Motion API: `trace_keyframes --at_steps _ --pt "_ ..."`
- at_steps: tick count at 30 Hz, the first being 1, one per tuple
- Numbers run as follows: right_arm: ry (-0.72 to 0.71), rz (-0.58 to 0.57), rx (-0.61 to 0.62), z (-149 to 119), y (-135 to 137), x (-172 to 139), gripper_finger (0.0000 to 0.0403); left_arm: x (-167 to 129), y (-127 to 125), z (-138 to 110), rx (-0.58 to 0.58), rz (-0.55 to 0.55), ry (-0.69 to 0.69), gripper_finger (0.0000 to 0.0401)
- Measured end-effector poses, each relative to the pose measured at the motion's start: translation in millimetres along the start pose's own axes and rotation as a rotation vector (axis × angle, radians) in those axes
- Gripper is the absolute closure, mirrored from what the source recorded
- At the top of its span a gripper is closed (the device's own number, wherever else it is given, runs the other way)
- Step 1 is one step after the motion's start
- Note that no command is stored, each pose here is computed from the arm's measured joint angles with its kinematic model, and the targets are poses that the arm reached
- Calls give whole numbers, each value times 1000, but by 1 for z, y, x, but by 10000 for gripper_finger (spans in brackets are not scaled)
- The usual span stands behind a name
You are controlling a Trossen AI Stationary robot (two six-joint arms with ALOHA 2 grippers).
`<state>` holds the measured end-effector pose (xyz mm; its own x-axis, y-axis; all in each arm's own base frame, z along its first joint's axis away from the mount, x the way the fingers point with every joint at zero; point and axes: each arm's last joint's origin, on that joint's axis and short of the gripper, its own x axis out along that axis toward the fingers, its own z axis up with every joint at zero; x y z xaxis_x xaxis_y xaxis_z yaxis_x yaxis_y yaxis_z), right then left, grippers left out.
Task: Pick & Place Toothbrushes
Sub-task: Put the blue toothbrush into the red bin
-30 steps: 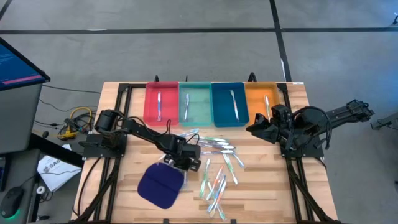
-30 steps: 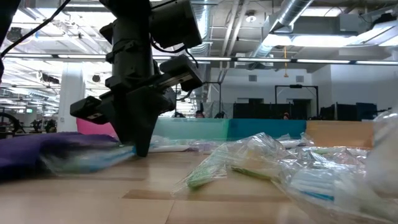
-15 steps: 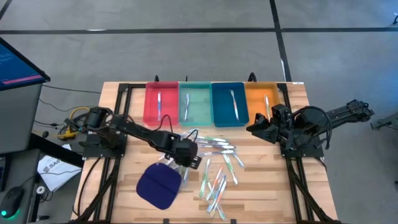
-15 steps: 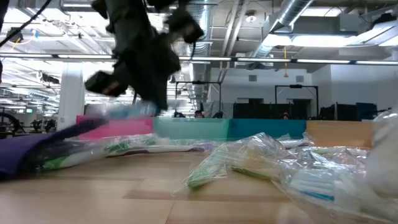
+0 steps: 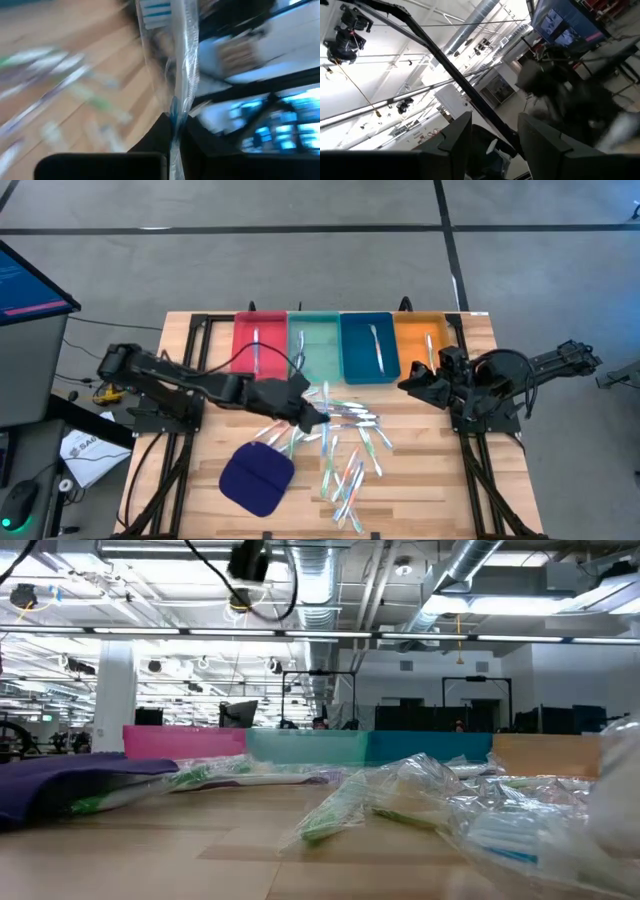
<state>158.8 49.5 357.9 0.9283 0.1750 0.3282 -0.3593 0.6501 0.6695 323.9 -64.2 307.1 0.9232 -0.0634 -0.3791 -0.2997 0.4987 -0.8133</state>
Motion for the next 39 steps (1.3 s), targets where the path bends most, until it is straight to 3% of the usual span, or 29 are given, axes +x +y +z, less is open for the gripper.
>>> trace_keyframes --at_steps 4,8,11,15,24,39 --pt "13 -36 14 -4 -7 7 247 -6 -12 13 -2 -127 -81 393" --pt "5 -141 93 -13 -22 19 251 -7 -19 21 9 -217 -118 393" --pt "31 -175 161 -22 -33 30 254 -5 -16 25 20 -204 -130 393" --pt "91 -130 258 -35 -41 45 258 -5 -16 29 29 -224 -136 393" --pt "116 -160 361 -58 -62 65 251 -7 -20 28 36 -281 -105 393" --pt "129 -194 349 -66 -70 69 179 -7 -21 28 30 -288 -105 392"
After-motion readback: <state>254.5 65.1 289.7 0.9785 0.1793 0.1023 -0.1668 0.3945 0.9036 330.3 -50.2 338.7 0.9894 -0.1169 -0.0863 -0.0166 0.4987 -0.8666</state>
